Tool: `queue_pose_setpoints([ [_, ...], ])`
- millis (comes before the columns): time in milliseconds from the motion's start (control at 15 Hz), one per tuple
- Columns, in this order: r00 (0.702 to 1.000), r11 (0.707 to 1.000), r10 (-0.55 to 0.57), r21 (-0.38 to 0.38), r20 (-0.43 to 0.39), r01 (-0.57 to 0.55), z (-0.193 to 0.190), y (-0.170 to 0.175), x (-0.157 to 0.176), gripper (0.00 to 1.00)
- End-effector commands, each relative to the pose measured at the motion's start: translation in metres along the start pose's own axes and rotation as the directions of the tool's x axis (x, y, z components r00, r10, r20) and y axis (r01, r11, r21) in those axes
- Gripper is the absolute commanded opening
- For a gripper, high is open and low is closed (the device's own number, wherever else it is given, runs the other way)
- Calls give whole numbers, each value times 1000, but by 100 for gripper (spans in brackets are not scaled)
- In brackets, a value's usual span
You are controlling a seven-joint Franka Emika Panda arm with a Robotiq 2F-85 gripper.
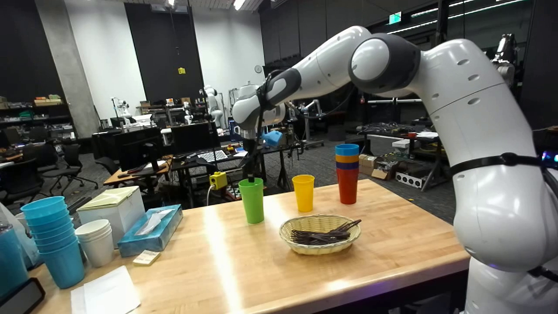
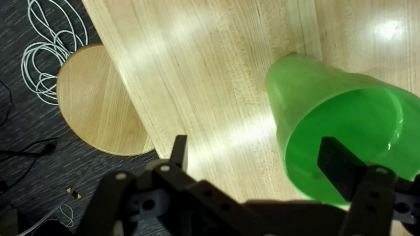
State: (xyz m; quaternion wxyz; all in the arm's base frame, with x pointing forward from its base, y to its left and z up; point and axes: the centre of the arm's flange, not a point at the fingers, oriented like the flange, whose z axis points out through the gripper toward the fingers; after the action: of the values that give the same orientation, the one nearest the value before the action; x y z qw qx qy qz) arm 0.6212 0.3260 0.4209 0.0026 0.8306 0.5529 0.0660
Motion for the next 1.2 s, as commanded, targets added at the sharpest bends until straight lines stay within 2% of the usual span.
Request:
queue_pose_setpoints([
  [0,1000,1000,3,16,-3,-3,5,1,-3,74],
  [200,1000,1000,3,19,-4,-3,7,1,-3,55],
  [600,1000,1000,8,29,-11,-8,4,2,-3,6],
  [667,1000,999,8,34,-14,-8,2,1,-3,1],
  [1133,999,998,19,64,-36,-16,-27,2,-1,1],
])
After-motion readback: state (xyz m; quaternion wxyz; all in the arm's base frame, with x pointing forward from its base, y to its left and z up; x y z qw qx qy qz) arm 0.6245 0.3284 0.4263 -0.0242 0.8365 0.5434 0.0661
